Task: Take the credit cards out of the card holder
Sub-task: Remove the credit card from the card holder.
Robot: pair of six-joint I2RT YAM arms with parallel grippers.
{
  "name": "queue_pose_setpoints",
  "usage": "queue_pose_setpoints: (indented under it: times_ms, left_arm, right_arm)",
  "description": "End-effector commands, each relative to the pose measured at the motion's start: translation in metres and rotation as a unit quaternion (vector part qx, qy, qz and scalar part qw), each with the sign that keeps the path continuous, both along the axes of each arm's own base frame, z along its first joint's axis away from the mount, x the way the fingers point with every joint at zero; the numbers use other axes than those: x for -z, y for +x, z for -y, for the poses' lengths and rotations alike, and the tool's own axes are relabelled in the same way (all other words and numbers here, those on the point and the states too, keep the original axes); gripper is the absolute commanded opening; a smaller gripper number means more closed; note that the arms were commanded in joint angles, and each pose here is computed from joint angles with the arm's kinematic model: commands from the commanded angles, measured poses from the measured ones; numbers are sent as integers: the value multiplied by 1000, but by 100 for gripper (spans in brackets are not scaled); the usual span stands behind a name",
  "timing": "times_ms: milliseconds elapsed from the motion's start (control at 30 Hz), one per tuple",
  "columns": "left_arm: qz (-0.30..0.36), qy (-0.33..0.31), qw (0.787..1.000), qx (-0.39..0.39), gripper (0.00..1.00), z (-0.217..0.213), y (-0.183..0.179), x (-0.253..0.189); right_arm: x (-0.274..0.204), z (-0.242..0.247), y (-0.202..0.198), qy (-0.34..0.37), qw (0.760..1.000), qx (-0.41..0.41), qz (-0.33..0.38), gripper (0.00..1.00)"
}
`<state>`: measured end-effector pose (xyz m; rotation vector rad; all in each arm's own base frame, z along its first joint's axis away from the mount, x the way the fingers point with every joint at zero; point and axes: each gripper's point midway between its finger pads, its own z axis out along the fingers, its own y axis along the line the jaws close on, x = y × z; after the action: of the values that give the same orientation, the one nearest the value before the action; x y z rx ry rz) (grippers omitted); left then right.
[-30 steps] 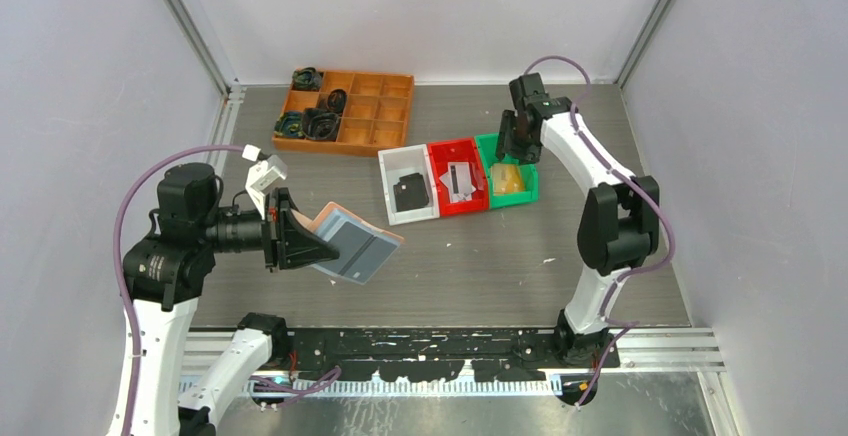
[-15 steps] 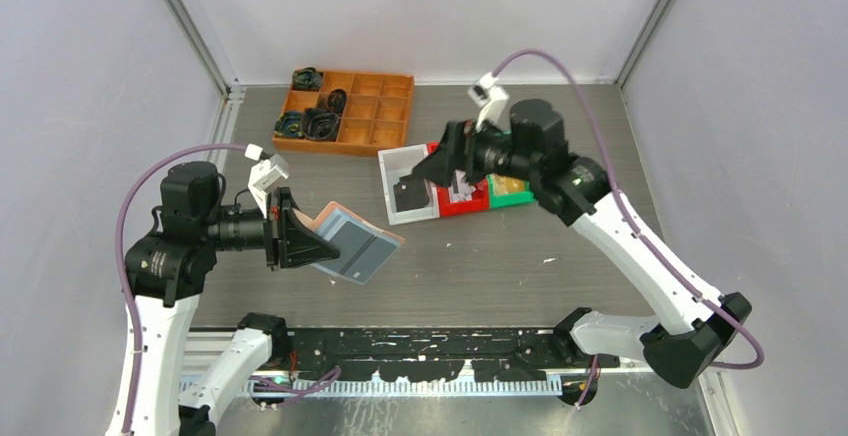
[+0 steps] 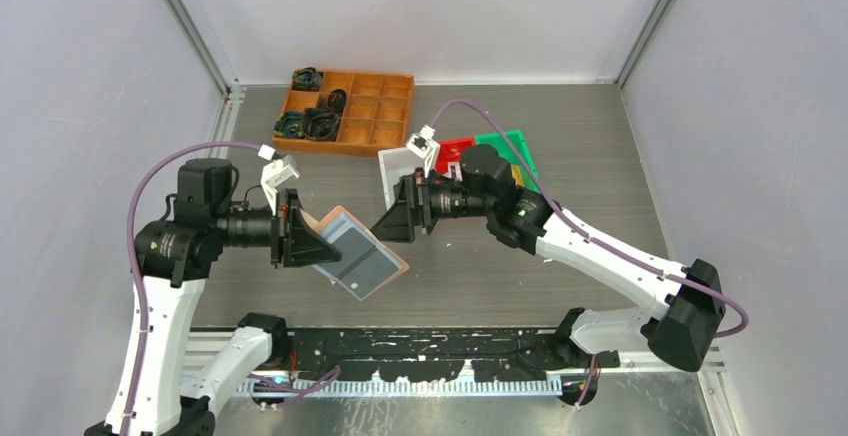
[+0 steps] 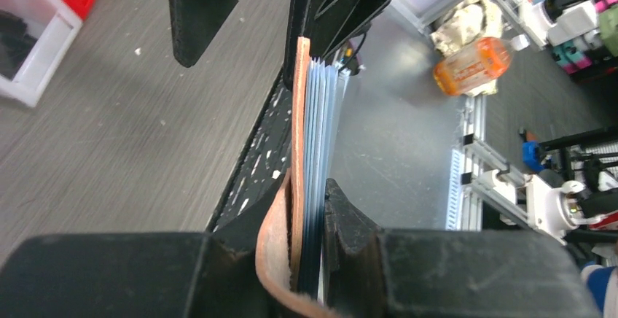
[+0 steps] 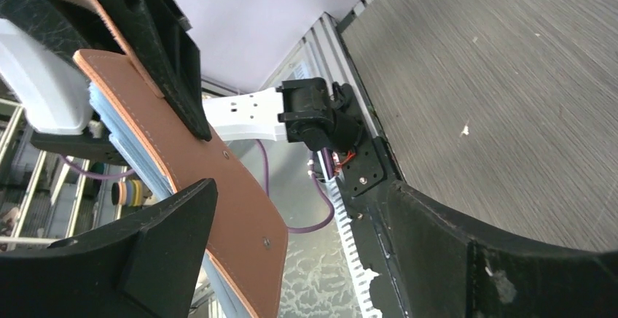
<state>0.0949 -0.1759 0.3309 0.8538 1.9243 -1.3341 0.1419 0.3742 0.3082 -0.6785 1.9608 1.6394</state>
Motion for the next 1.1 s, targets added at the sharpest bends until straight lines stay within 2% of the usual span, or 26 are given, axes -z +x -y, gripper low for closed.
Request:
queue_pose_setpoints:
  times_ms: [0,67,200,500,600,767,867,1000,1067]
  left_arm:
    - [33,85,995,-29,10,-16,26,35]
    - [26,102,994,-27,10,-18,29,43]
    - [11,91,996,-11,10,-15,24,40]
    - [64,107,992,-15,12,-21,23,40]
    - [72,88,994,-3,8,-18,14,30]
    - [74,45,996,16,6,-10,-2,12]
    - [70,28,997,18,6,-7,-6,5]
    - [53,12,998,13,6,-4,-5,-1]
    - [37,-5,999,18,6,-1,-8,-7]
  right_arm:
    - [-3,-6,-4,-5,1000,3,1,91]
    - [8,-8,2,-21,1000,18,-13,90]
    - [4,-18,-2,8,1000,1,-24,88]
    - [3,-11,-5,8,1000,8,-24,86]
    - [-4,-3,-8,18,1000,16,-14,87]
    - [-24,9,-25,87,996,-4,-10,91]
    - [-31,14,-31,103,994,-11,-16,91]
    - [-52,13,-42,167,985,-33,-23,91]
    - [-51,6,-47,165,985,-40,-21,91]
